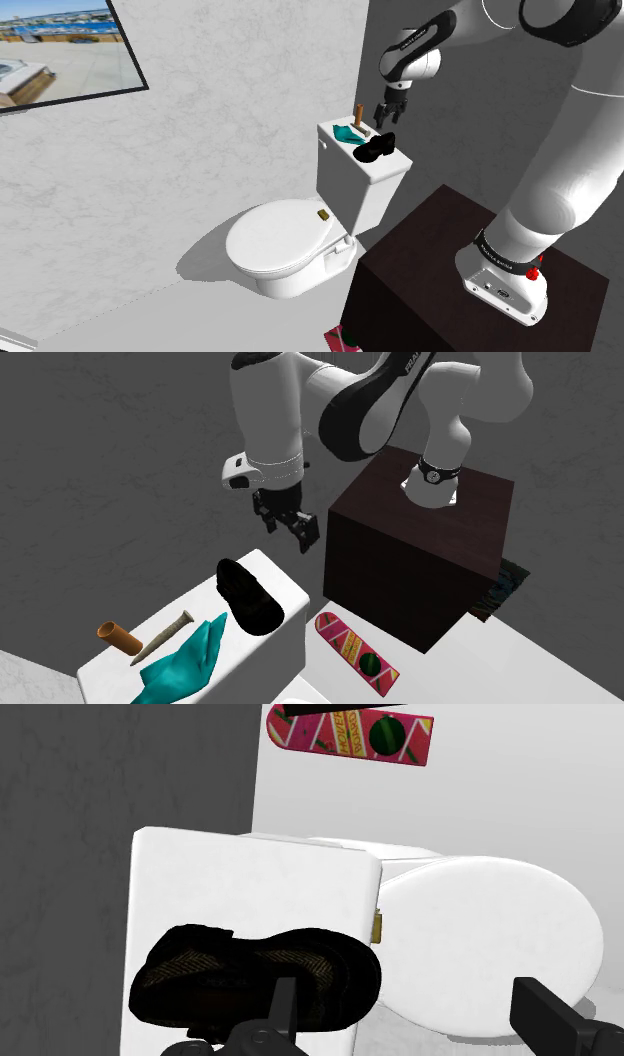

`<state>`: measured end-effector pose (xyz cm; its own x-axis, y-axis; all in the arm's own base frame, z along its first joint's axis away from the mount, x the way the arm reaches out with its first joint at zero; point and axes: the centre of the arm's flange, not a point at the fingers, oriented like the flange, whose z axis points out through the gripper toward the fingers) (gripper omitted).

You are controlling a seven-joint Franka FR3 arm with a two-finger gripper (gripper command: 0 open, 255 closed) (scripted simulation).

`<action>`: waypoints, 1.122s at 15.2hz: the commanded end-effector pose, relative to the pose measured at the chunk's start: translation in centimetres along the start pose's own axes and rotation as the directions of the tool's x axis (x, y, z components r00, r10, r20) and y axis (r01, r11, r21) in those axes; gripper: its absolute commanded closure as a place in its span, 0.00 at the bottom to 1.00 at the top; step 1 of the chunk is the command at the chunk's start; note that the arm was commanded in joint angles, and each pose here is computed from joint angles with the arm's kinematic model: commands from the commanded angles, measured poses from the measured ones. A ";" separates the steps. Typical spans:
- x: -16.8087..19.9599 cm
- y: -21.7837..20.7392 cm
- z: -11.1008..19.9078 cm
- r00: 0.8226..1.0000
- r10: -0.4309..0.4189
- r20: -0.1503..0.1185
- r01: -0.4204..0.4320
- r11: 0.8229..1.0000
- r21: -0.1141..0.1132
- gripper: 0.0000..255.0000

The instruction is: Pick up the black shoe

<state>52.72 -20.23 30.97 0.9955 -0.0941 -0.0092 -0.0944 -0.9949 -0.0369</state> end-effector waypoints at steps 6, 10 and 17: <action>5.7 4.3 5.7 1.000 0.001 -0.009 -0.001 1.000 0.009 0.00; 9.0 6.8 8.9 1.000 0.002 -0.014 -0.002 1.000 0.014 0.00; 10.3 7.8 12.8 1.000 0.003 -0.016 -0.003 1.000 0.016 0.00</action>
<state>62.16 -28.45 18.39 0.9952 -0.0975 0.0063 -0.0970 -0.9939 -0.0530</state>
